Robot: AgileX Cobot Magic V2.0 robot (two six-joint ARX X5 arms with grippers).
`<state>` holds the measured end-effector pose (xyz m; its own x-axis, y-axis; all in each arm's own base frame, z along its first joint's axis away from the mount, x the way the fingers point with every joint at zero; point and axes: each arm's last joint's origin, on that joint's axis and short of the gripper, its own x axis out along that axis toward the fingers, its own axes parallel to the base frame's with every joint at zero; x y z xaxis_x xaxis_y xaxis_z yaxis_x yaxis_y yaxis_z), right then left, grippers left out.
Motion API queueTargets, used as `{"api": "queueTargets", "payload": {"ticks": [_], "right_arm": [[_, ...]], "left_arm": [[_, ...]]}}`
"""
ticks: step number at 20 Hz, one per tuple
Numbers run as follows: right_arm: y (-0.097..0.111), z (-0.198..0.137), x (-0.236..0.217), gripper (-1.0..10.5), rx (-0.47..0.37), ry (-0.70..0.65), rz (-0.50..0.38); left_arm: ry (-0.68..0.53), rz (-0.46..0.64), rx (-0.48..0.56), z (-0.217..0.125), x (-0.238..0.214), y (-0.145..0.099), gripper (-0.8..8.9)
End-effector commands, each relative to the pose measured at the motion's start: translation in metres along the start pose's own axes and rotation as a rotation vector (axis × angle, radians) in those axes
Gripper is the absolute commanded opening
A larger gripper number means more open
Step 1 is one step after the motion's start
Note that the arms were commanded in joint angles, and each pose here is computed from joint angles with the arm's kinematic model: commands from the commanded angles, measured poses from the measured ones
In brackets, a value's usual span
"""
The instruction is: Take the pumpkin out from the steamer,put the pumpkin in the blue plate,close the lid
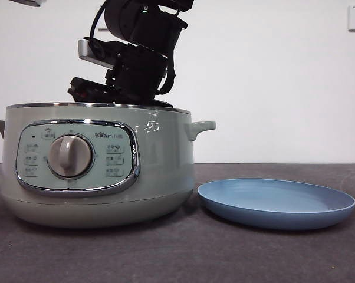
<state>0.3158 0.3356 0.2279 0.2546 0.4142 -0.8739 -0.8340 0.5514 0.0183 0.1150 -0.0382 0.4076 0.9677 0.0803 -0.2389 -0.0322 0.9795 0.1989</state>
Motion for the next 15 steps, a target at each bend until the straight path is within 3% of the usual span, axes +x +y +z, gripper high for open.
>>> {"api": "queueTargets", "payload": {"ticks": [1,5,11,15], "right_arm": [[0.002,0.000,0.004,-0.1,0.000,0.006,-0.001],[0.007,0.004,-0.034,-0.1,0.013,-0.040,-0.004],[0.002,-0.020,-0.155,-0.1,0.058,-0.055,-0.046],[-0.023,-0.056,-0.210,-0.1,0.265,0.035,-0.285]], "left_arm": [[-0.051,0.005,-0.016,0.006,-0.005,0.003,-0.05],[-0.053,-0.007,-0.016,0.006,-0.005,0.003,-0.05],[-0.059,-0.021,-0.019,0.008,0.000,0.000,-0.05],[-0.072,-0.058,-0.023,0.009,0.000,-0.001,-0.05]]}}
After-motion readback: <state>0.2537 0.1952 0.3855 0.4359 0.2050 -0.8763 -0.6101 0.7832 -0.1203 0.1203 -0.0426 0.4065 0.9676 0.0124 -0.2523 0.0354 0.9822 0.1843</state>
